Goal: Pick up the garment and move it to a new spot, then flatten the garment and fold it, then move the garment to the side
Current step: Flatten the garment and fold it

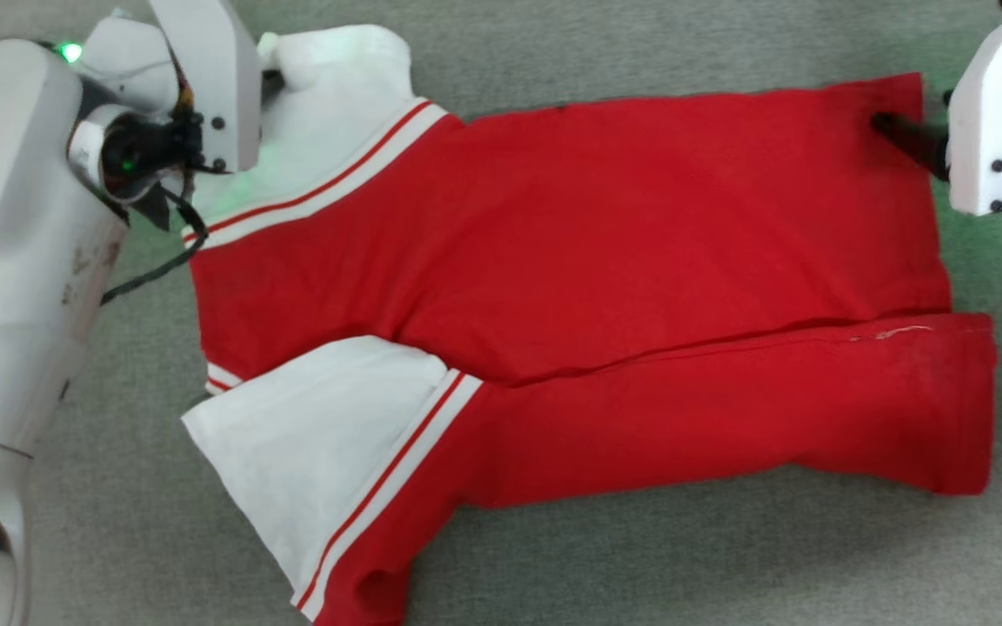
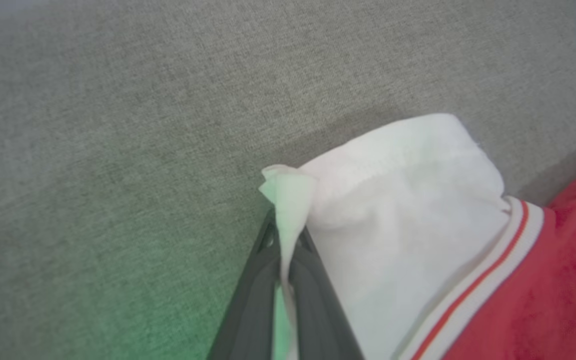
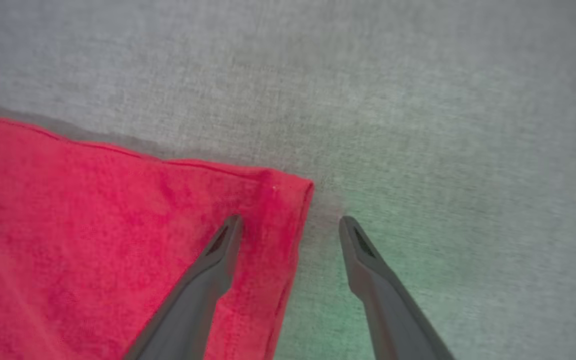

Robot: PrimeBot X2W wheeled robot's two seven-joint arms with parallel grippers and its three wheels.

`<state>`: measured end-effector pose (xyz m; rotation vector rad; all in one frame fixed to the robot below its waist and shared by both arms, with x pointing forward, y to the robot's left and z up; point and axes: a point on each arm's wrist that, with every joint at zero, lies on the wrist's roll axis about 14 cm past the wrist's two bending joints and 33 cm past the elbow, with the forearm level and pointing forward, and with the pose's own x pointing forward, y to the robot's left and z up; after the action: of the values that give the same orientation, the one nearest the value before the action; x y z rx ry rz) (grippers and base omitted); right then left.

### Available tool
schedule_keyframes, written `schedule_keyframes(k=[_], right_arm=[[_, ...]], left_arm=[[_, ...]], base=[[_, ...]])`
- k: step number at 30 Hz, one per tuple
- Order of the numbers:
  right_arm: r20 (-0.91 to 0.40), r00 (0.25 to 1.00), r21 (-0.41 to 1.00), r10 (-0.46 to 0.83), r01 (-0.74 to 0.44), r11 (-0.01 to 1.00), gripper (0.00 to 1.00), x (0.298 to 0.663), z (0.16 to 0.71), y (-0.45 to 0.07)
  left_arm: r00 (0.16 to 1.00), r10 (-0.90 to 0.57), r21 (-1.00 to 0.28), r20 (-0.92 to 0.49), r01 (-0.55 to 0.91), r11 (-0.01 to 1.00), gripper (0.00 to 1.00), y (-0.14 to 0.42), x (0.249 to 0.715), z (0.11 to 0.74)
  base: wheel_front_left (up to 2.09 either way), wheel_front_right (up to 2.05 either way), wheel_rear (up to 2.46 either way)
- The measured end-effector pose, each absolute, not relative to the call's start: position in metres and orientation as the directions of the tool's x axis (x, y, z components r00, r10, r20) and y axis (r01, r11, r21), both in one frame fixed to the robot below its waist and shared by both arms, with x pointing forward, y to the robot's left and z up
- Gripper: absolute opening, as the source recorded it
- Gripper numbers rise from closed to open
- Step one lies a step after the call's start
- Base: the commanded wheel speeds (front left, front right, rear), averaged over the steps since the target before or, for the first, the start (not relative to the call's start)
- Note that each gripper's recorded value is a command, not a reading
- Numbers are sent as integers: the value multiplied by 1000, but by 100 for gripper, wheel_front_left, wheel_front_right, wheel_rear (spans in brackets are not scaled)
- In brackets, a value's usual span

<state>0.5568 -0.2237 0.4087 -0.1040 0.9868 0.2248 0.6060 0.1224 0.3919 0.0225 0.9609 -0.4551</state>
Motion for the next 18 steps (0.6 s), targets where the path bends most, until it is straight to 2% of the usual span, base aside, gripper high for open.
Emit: schedule_keyframes(k=[2,3,4,5,6,12,18], right_arm=[[-850,506,21,144,-240,971,100,557,399,-220],[-850,508,15,141,-243,970,82,560,399,-220],[-852,505,14,140,-245,969,29,561,398,-220],[-850,507,18,144,-246,969,4,563,397,-219],[-843,518,20,147,-243,970,0,565,397,-219],[-790,592,17,160,-239,971,0,571,407,-217],[-734,653,17,187,-258,966,0,559,427,-214]], left_arm=[[487,-370,-185,-791,387,904,0,123,604,391],[487,-374,-188,-789,389,902,0,123,603,391],[487,-381,-195,-786,389,900,0,123,602,391],[488,-386,-200,-783,390,899,0,122,602,391],[491,-391,-203,-779,392,897,0,122,601,392],[538,-436,-229,-721,409,884,0,114,596,405],[647,-511,-287,-566,427,858,0,105,589,451]], base=[[0,0,0],[0,0,0],[0,0,0],[0,0,0],[0,0,0],[0,0,0],[0,0,0]])
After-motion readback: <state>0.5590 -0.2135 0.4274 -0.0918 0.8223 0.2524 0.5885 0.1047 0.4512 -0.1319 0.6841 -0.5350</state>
